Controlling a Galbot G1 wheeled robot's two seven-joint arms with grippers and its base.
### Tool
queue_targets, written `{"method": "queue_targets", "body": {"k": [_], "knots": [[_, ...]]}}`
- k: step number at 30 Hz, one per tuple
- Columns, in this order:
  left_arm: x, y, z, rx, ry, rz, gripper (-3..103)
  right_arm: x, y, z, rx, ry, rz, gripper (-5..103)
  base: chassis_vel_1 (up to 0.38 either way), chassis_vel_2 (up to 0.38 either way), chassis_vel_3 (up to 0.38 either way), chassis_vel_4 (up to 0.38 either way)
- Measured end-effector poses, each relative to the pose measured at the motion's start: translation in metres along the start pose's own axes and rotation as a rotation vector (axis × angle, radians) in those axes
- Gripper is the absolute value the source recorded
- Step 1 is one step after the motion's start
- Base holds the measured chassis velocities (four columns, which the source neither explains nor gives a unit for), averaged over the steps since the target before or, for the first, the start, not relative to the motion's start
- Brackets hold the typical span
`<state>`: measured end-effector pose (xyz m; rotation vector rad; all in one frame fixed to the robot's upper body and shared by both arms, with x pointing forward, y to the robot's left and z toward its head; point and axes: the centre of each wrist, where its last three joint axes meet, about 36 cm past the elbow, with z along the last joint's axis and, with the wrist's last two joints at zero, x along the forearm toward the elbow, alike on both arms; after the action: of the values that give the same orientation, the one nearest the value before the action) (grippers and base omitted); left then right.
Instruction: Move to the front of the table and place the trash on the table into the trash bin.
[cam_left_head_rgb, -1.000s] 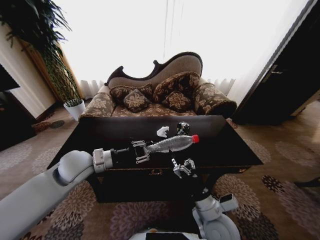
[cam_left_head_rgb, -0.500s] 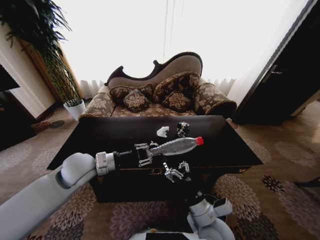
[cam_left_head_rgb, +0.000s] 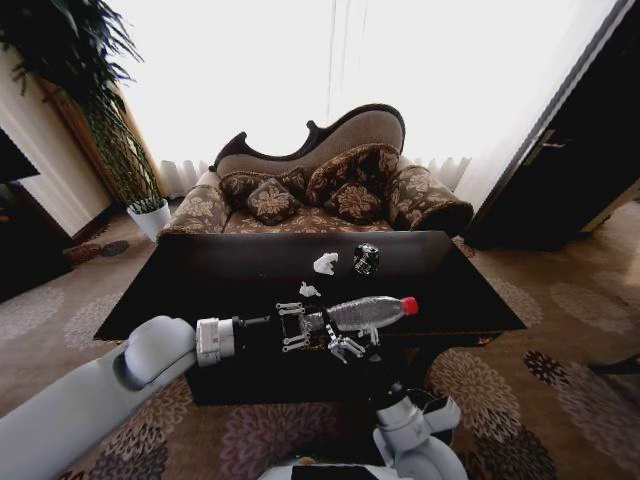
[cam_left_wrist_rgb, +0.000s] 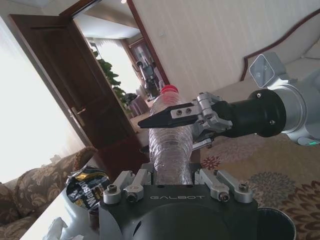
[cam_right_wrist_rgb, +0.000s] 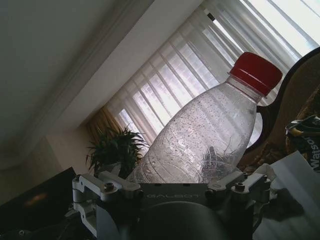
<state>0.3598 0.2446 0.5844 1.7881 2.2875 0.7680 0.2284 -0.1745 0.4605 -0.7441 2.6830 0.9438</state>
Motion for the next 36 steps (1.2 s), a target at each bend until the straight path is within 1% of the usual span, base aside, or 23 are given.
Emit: {"method": "queue_targets", "body": {"k": [2,7,10,11,12,14,17,19,20,21,23,24,26,28,29,30,31,32,33,34,35,36], "knots": [[-0.0005,-0.0011,-0.0008,-0.003,-0.003,0.003,32,0.0003,-0.0056,-0.0045,-0.005,-0.011,0.007,100,0.0,0.0,0.0,0.0],[-0.0013,-0.0031,0.0008,-0.004,-0.002,0.009,32,0.0008,-0.0076,-0.006,-0.018,-0.018,0.012,100,0.0,0.0,0.0,0.0],[-0.0014,-0.0038,0.0014,-0.005,-0.001,0.013,32,0.001,-0.0075,-0.0063,-0.037,-0.026,0.015,100,0.0,0.0,0.0,0.0],[-0.0013,-0.004,0.0016,-0.007,0.001,0.014,32,0.0011,-0.0082,-0.007,-0.053,-0.034,0.013,100,0.0,0.0,0.0,0.0],[-0.0012,-0.0038,0.0019,-0.008,0.002,0.015,32,0.0014,-0.0086,-0.0075,-0.059,-0.037,0.009,95,0.0,0.0,0.0,0.0],[-0.001,-0.0035,0.0023,-0.008,0.003,0.015,32,0.0016,-0.009,-0.0078,-0.062,-0.039,0.004,95,0.0,0.0,0.0,0.0],[-0.0003,-0.0021,0.0034,-0.011,0.003,0.013,32,0.0024,-0.0097,-0.0082,-0.063,-0.044,-0.006,79,0.0,0.0,0.0,0.0],[-0.0001,-0.0019,0.0034,-0.011,0.003,0.013,30,0.0024,-0.0096,-0.0082,-0.063,-0.046,-0.01,79,0.0,0.0,0.0,0.0],[0.0,-0.0016,0.0033,-0.012,0.004,0.012,30,0.0025,-0.0096,-0.0081,-0.062,-0.048,-0.016,73,0.0,0.0,0.0,0.0],[0.0004,-0.001,0.0031,-0.013,0.004,0.011,30,0.0028,-0.0095,-0.008,-0.06,-0.049,-0.025,62,0.0,0.0,0.0,0.0],[0.0005,-0.001,0.0031,-0.014,0.004,0.011,30,0.0028,-0.0095,-0.0079,-0.06,-0.049,-0.026,62,0.0,0.0,0.0,0.0],[0.0008,-0.0005,0.0032,-0.014,0.004,0.01,30,0.0028,-0.0093,-0.0078,-0.06,-0.049,-0.03,57,0.0,0.0,0.0,0.0],[0.0013,-0.0002,0.0036,-0.013,0.005,0.008,30,0.0031,-0.009,-0.0076,-0.061,-0.05,-0.037,51,0.0,0.0,0.0,0.0],[0.0013,-0.0003,0.0036,-0.013,0.005,0.008,30,0.0032,-0.009,-0.0075,-0.061,-0.05,-0.039,51,0.0,0.0,0.0,0.0],[0.0013,-0.0005,0.0035,-0.011,0.005,0.007,30,0.0034,-0.009,-0.0075,-0.06,-0.049,-0.041,44,0.0,0.0,0.0,0.0],[0.0013,-0.0008,0.0033,-0.01,0.006,0.005,30,0.0034,-0.0091,-0.0076,-0.06,-0.05,-0.043,44,0.0,0.0,0.0,0.0],[0.0013,-0.001,0.0033,-0.009,0.007,0.002,30,0.0034,-0.0091,-0.0078,-0.059,-0.05,-0.044,41,0.0,0.0,0.0,0.0],[0.0013,-0.001,0.0033,-0.009,0.007,0.002,30,0.0034,-0.0091,-0.0078,-0.059,-0.05,-0.044,41,0.0,0.0,0.0,0.0],[0.0018,-0.0009,0.0029,-0.009,0.008,-0.001,26,0.0035,-0.0092,-0.0082,-0.058,-0.05,-0.048,38,0.0,0.0,0.0,0.0],[0.0023,-0.0005,0.0027,-0.01,0.009,-0.003,30,0.0036,-0.0092,-0.0084,-0.058,-0.051,-0.052,36,0.0,0.0,0.0,0.0],[0.003,0.0,0.0025,-0.009,0.01,-0.006,30,0.0037,-0.0092,-0.0085,-0.058,-0.051,-0.056,34,0.0,0.0,0.0,0.0],[0.0036,0.0003,0.0023,-0.008,0.011,-0.008,36,0.0038,-0.0092,-0.0086,-0.058,-0.052,-0.059,34,0.0,0.0,0.0,0.0]]}}
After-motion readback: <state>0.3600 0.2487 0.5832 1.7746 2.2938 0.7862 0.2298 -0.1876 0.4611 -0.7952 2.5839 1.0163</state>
